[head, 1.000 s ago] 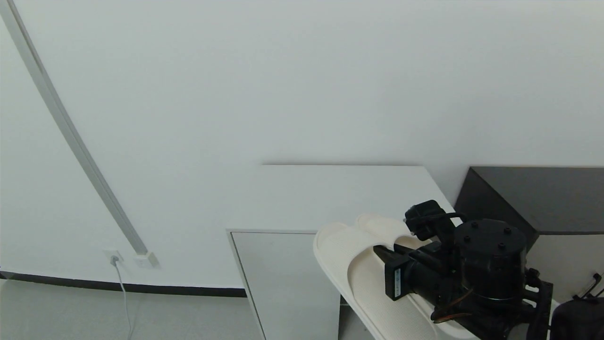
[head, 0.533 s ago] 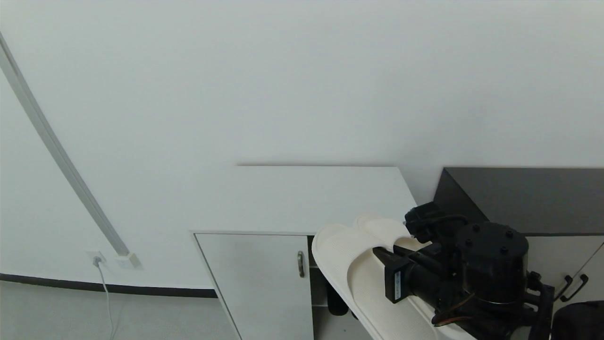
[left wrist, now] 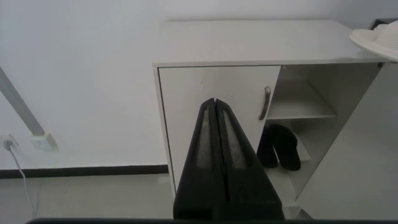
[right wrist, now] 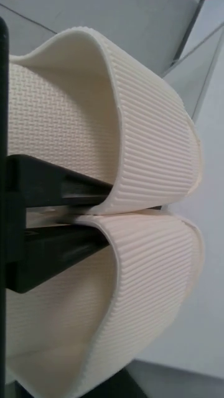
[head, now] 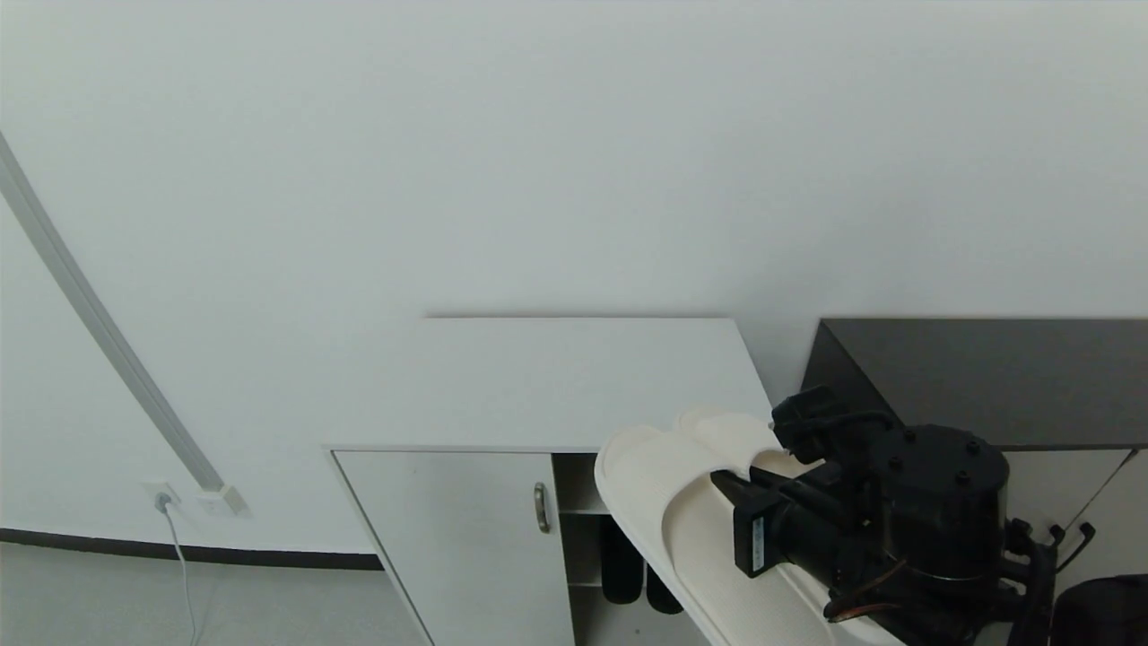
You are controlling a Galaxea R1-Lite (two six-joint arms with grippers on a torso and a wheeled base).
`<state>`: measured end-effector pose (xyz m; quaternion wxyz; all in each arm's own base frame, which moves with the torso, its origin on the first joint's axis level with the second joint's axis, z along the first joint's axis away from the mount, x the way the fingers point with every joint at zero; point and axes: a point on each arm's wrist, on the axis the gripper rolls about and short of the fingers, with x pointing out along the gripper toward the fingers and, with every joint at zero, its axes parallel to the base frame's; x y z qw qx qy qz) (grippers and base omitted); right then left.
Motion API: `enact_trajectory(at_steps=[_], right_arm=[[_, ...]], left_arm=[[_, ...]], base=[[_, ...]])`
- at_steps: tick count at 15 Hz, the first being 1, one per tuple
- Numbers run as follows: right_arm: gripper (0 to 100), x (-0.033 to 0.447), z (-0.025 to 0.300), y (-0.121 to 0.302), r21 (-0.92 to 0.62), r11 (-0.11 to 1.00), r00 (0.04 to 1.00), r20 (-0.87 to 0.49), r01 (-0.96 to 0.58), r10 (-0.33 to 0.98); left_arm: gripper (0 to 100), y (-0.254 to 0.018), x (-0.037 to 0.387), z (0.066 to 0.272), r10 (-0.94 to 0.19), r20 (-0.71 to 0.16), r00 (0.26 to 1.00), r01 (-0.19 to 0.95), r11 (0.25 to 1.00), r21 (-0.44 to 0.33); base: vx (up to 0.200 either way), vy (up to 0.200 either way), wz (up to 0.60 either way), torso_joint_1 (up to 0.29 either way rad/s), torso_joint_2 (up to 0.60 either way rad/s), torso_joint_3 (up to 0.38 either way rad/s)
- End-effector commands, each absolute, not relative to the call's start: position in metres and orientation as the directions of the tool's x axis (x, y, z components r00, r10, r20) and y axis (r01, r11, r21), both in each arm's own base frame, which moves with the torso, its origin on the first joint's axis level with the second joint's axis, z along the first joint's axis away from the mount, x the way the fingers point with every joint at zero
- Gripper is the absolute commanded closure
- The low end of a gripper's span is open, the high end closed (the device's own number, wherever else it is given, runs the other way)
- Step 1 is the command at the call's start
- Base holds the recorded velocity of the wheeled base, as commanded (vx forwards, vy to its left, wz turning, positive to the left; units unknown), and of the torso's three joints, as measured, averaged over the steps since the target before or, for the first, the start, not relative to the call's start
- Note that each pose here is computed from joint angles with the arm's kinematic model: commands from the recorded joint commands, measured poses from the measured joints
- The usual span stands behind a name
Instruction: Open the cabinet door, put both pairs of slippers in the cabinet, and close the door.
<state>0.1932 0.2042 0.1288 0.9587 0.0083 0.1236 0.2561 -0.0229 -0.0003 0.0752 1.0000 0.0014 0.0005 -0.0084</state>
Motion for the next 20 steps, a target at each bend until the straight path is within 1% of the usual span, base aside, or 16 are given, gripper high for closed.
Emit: enact_trajectory(at_steps=[1,4,11,20], right_arm=[[100,0.1935,0.1283,0.2044,0.078,0.869,0.838,-0.234,-0.489,0.493],[100,0.1935,0.1282,0.2043,0.077,0.87,0.839,-0.235,-0.488,0.491],[100,0.1919,0.1274,0.2058,0.076,0.865,0.834,-0.238,-0.495,0.498],[100,0.1899,0.1258,0.2081,0.076,0.86,0.827,-0.244,-0.504,0.506]], left_arm=[[100,-0.0003,-0.0228,0.0753,-0.017,-0.002,1.0,0.017,1.0,0.003],[100,-0.0003,-0.0228,0.0753,-0.017,-0.002,1.0,0.017,1.0,0.003],[100,-0.0003,-0.0228,0.0753,-0.017,-0.002,1.0,0.017,1.0,0.003],[100,-0.0003,-0.0228,0.0753,-0.017,-0.002,1.0,0.017,1.0,0.003]], base=[[0.0,0.0,0.0,0.0,0.0,0.0],[0.0,0.0,0.0,0.0,0.0,0.0],[-0.2,0.0,0.0,0.004,0.0,0.001],[0.0,0.0,0.0,0.0,0.0,0.0]])
